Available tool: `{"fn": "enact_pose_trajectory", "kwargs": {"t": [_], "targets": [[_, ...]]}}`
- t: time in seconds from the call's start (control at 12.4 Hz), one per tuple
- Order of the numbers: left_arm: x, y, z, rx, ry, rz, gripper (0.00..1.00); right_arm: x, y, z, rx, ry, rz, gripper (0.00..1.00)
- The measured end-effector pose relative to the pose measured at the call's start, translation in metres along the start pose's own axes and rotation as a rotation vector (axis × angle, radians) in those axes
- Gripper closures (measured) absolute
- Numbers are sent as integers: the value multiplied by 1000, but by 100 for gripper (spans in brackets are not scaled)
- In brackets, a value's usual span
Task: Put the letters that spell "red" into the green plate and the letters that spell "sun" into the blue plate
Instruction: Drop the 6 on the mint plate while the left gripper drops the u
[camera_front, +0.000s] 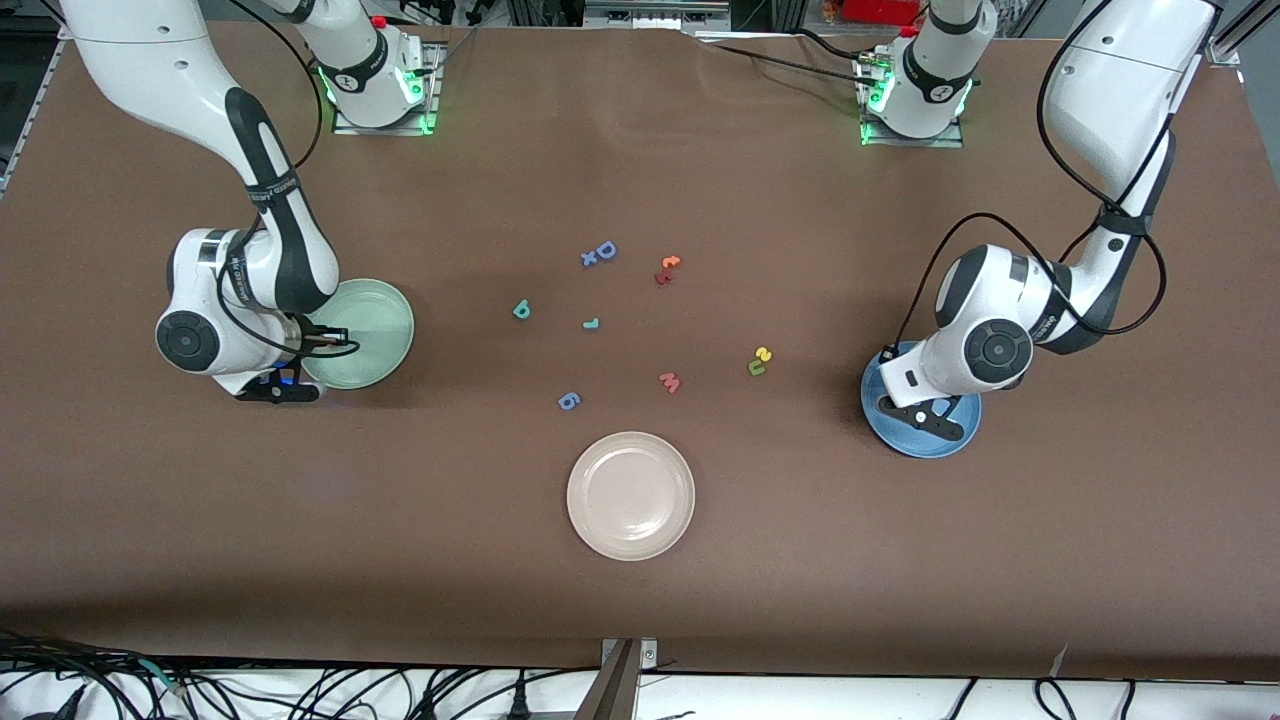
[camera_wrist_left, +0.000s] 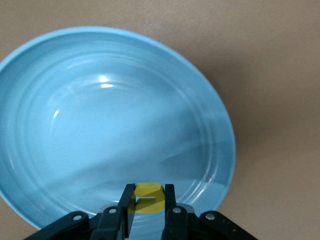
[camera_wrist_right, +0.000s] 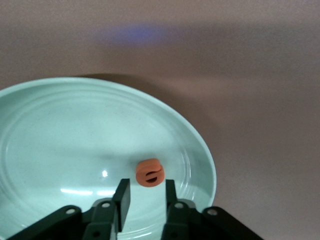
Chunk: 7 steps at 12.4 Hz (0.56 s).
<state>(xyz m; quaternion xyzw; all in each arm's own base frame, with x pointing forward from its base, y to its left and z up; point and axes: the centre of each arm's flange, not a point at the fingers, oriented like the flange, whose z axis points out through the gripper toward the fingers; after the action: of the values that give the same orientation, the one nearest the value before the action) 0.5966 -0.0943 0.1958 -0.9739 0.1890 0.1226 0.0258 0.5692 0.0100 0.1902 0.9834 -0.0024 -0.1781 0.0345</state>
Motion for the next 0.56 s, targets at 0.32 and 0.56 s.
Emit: {"fn": "enact_pose_trajectory", "kwargs": {"t": [0.32,0.56], "targets": [[-4,-17,12,-15,4,-27,67,-5,-10,-37,8,-7,-9,15],[0,-7,5,-17,18,-10,35,-17,-48,-93,20,-23,-1,0]]}}
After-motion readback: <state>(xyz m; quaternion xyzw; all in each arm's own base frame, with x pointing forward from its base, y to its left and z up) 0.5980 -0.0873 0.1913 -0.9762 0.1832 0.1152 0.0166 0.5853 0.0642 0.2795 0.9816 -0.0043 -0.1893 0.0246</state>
